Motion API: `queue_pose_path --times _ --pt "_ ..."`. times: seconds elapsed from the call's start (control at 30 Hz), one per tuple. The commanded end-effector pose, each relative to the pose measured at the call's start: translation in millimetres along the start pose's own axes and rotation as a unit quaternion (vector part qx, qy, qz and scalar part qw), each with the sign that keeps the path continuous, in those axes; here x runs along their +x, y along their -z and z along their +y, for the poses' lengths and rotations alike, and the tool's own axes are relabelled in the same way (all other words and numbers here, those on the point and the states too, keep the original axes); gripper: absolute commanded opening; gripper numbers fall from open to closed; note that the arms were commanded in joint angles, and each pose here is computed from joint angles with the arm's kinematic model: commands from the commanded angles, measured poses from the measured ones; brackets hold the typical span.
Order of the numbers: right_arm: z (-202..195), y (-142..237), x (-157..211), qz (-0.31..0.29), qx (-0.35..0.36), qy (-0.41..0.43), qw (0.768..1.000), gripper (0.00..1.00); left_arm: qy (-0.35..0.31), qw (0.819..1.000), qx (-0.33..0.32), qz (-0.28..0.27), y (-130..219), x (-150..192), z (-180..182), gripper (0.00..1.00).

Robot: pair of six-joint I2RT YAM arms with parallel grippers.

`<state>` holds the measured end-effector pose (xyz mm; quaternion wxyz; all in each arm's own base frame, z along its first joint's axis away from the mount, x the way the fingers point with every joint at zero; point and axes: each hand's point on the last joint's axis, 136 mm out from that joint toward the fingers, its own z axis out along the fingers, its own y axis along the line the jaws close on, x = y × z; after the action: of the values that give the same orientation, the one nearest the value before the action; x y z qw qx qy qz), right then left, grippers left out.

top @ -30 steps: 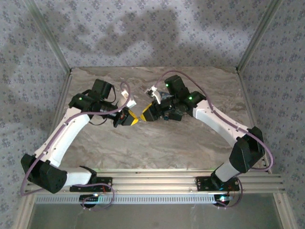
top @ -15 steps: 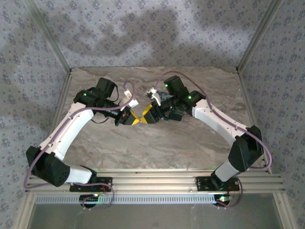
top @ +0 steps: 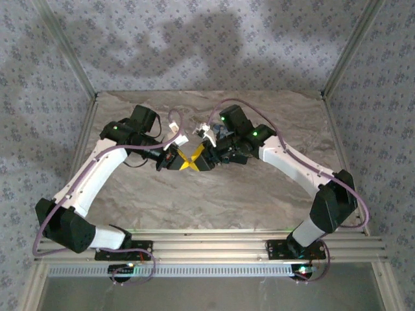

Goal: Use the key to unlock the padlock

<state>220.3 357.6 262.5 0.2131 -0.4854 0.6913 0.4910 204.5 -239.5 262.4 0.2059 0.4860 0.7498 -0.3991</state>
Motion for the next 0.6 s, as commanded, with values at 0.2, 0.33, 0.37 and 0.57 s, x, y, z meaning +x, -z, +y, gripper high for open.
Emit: queue_pose_path --times 0.2,0.33,0.37,0.57 --pt "9 -9 12 0.03 -0.018 0.003 0.999 0.16 -0.015 1.0 0.005 -0.017 10 -10 -7 0.0" --pt "1 -6 2 0.002 0.02 -0.004 1.0 0.05 -0.013 1.0 -0.005 -0.024 13 -13 -6 0.0" --pt "-1 -5 0 -0.006 0.026 -0.004 1.0 0.03 -0.012 1.0 -0.011 -0.026 13 -13 -5 0.0" --pt "-5 -1 -11 -0.044 0.044 -0.02 0.998 0.0 0.007 0.997 -0.054 -0.049 20 -16 5 0.0"
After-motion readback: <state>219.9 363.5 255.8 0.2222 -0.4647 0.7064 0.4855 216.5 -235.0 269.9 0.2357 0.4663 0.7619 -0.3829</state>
